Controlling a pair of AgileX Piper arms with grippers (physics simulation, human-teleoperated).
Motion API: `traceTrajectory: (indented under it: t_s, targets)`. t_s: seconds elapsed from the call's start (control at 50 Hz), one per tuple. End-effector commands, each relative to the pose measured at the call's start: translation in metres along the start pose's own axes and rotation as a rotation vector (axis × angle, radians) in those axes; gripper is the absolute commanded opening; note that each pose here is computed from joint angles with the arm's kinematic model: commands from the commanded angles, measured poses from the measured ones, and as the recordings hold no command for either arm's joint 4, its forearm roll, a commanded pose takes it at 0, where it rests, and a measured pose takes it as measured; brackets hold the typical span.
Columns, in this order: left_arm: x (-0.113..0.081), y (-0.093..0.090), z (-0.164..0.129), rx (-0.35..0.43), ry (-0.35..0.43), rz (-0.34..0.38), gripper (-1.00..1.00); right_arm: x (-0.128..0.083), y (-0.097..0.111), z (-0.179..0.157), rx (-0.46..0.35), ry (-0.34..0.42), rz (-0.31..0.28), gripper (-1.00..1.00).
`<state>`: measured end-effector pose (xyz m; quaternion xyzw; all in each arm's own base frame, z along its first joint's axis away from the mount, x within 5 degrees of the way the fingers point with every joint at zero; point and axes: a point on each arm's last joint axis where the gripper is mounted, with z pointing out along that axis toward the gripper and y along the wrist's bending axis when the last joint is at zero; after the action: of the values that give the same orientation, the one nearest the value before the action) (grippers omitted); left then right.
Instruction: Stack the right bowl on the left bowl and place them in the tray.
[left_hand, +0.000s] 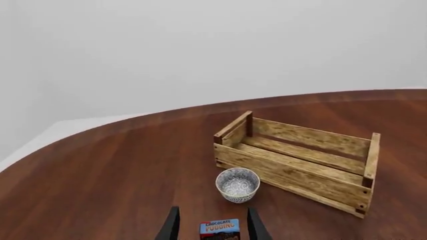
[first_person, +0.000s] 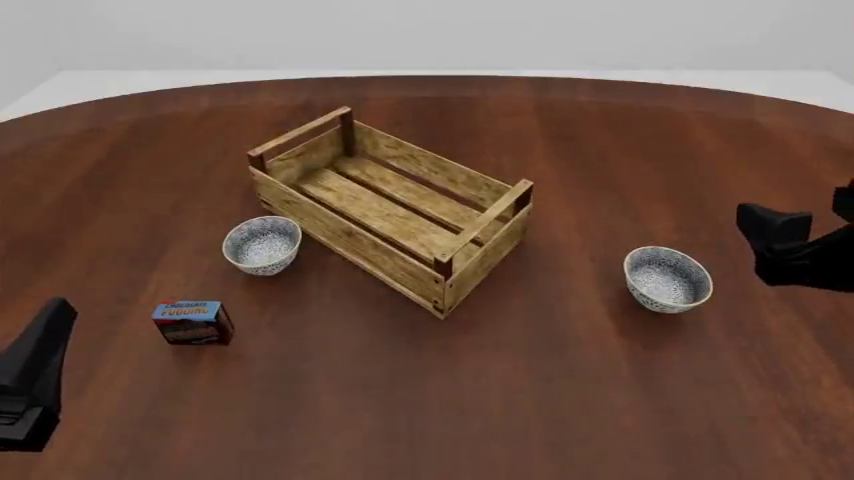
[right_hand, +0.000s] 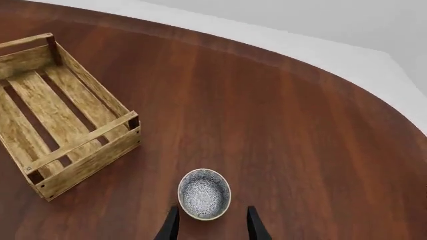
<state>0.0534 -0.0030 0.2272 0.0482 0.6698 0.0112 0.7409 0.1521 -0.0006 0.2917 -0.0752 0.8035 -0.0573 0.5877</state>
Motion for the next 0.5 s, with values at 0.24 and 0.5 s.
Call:
traceTrajectory:
  t_s: [0.24, 0.5]
  targets:
    - [-0.002, 0.000, 0.000, 0.004, 0.000, 0.015, 1.00, -0.008, -0.014, 0.044, 0.026, 0.160, -0.023, 1.00]
    - [-0.003, 0.000, -0.001, 0.002, 0.002, 0.005, 1.00, 0.012, -0.020, 0.088, 0.021, 0.281, -0.027, 1.00]
